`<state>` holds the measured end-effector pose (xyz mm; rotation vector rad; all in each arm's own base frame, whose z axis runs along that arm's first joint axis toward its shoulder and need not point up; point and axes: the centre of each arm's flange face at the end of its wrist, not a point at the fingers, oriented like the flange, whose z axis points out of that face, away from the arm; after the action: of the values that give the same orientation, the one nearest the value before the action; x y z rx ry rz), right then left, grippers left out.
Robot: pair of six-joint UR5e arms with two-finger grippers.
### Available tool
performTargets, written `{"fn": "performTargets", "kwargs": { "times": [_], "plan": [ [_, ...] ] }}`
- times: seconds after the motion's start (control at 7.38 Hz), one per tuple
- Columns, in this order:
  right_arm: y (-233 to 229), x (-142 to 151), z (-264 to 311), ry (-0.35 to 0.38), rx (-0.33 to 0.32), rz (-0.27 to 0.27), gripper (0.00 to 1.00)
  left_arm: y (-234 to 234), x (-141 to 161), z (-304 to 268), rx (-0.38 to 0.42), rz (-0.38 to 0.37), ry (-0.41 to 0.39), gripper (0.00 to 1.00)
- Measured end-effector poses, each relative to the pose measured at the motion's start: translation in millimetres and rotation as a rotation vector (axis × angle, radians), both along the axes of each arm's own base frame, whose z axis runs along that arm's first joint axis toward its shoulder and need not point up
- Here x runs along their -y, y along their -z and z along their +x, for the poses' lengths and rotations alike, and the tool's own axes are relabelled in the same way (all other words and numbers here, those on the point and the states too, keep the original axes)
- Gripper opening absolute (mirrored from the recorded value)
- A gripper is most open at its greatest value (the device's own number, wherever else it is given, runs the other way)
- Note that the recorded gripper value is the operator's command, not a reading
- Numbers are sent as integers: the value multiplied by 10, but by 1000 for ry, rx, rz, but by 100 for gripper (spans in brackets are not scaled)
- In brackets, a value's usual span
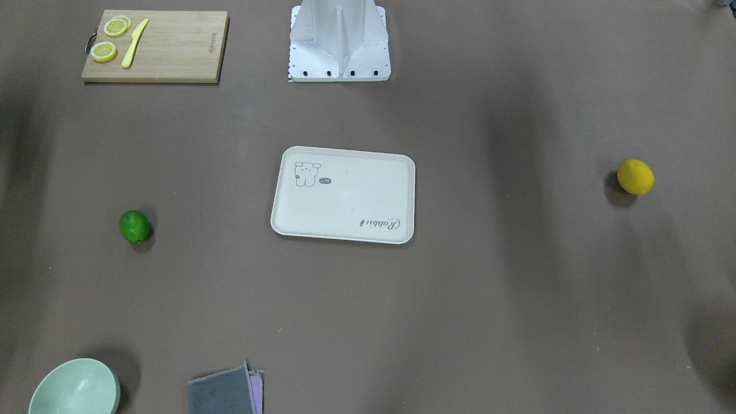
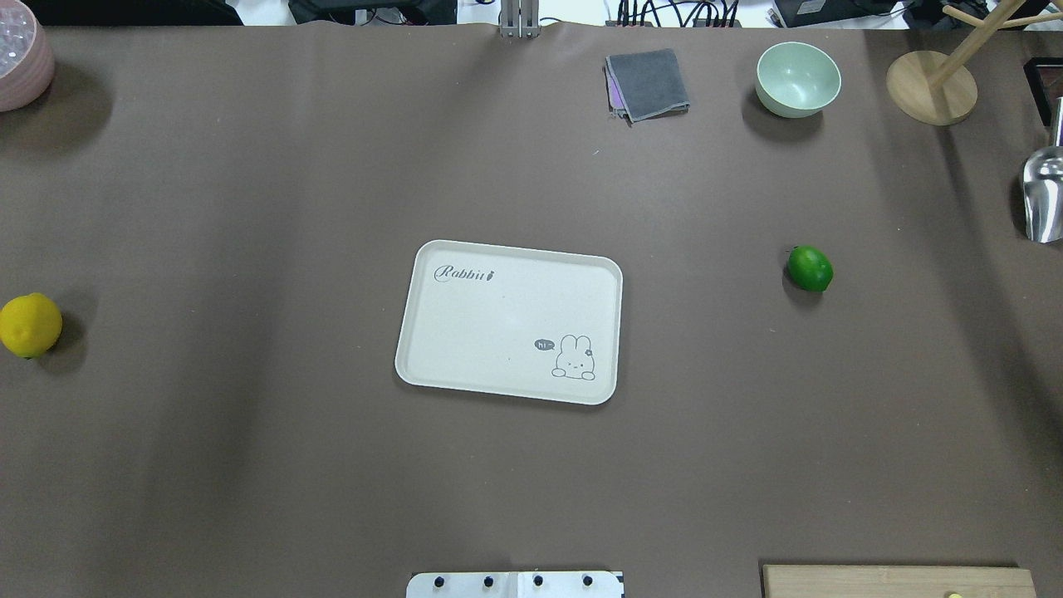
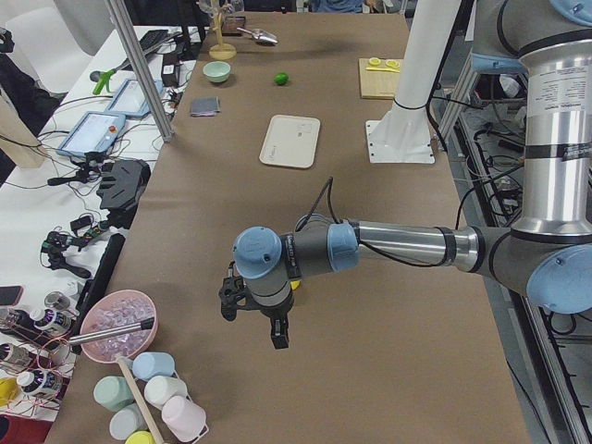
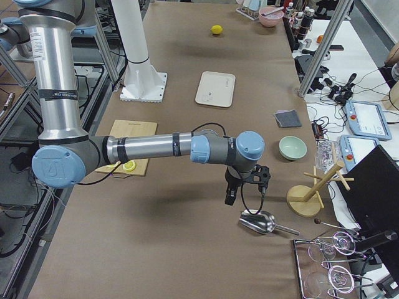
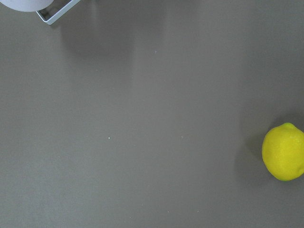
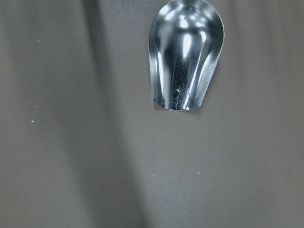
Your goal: Place all lemons on tray
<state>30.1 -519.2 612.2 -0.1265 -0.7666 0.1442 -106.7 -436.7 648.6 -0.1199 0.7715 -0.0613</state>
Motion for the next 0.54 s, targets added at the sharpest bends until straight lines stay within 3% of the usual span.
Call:
{"fn": "performTargets", "kwargs": {
  "times": [0.54],
  "plan": [
    [15,0,-9,-2,13,-1,99,-27,21,0,9,-8,-3,98]
  ]
}}
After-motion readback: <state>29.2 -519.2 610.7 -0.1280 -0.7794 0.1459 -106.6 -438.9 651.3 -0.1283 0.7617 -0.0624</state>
